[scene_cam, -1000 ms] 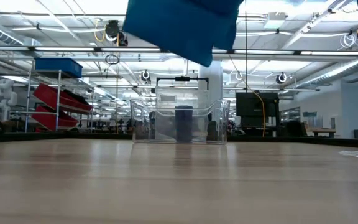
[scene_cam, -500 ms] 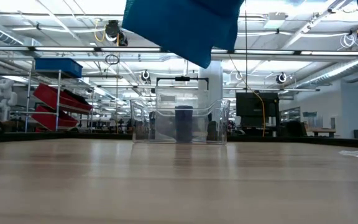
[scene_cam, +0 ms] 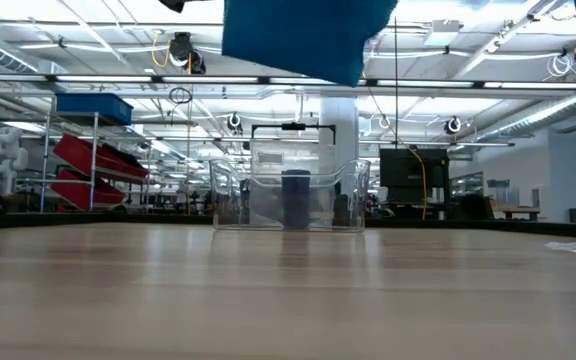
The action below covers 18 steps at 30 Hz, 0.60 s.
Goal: Roll bandage
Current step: Roll the blue bandage
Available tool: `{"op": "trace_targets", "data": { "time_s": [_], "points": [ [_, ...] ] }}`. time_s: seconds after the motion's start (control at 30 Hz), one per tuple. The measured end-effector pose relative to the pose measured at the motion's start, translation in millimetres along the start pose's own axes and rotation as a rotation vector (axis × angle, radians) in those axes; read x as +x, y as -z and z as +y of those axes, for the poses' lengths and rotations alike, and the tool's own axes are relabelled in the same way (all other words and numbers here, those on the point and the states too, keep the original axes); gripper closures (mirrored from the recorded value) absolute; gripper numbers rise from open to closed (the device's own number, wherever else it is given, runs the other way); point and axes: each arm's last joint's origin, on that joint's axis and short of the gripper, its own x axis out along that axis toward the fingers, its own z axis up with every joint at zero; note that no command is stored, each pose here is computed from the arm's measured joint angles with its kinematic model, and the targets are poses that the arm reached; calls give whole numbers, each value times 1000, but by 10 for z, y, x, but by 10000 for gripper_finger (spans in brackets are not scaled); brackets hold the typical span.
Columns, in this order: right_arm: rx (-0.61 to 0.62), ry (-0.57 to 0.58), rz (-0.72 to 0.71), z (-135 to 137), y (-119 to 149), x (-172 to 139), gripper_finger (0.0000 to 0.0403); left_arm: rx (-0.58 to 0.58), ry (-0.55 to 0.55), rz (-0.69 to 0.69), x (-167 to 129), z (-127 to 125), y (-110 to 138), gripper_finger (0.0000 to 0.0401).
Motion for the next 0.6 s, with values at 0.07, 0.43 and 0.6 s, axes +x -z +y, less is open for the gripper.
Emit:
{"op": "trace_targets", "data": {
  "time_s": [0.07, 0.43, 0.6],
  "points": [
    [39, -67, -25, 37, -12, -54, 402, -2, -6, 0, 3, 8, -1, 401],
    [252, -334, 34, 135, 101, -58, 403, -20, -65, -27, -13, 5, -40, 401],
    [331, -446, 130, 171, 200, -24, 400, -15, -98, -24, -16, 13, -43, 401]
  ]
}}
